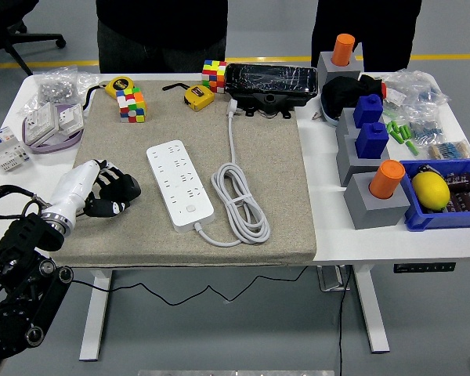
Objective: Pick up the plug,place it near the board,insert it into the board,press the button
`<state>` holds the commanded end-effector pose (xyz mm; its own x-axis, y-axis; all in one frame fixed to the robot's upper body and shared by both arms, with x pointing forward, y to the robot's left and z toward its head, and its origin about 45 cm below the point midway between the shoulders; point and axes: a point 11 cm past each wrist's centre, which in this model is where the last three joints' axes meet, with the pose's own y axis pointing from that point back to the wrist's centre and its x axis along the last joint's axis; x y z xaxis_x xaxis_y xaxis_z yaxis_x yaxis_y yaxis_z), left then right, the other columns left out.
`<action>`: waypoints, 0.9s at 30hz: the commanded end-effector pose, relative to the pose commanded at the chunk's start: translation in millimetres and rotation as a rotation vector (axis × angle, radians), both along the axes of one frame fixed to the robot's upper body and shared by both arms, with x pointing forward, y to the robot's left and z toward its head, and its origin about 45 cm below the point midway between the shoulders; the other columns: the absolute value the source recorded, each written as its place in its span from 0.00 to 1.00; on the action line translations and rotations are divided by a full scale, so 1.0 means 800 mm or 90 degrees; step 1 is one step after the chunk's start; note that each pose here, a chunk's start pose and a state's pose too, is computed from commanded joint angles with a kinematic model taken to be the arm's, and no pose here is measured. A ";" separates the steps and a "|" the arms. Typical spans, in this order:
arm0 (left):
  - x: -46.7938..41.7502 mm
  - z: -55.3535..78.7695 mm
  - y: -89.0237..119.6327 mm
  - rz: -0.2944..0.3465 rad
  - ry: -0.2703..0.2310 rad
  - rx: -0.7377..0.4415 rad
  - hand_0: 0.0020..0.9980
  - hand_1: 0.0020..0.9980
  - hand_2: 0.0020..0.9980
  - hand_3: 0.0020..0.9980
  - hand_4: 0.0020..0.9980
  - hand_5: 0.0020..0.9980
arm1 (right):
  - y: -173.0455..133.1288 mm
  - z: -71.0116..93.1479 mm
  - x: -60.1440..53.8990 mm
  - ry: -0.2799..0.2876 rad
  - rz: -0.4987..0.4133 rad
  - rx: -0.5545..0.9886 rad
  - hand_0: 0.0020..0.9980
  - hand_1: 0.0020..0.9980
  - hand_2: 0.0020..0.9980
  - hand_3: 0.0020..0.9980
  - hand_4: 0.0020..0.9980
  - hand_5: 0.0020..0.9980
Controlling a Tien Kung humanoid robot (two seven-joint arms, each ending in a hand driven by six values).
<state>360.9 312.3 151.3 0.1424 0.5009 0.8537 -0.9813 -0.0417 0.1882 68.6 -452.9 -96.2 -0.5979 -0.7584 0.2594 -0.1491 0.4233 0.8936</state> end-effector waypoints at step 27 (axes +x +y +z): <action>0.010 0.093 -0.074 -0.136 -0.105 -0.027 0.22 0.31 0.42 0.54 0.75 0.00 | -0.002 0.001 0.002 -0.001 -0.003 -0.001 0.79 0.74 0.73 0.76 1.00 0.98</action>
<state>368.9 252.9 225.5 0.1096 0.5101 0.8531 -0.9845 0.1737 0.0226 70.1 -454.6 -95.3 -0.6019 -0.7552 0.2597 -0.1487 0.4255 0.8927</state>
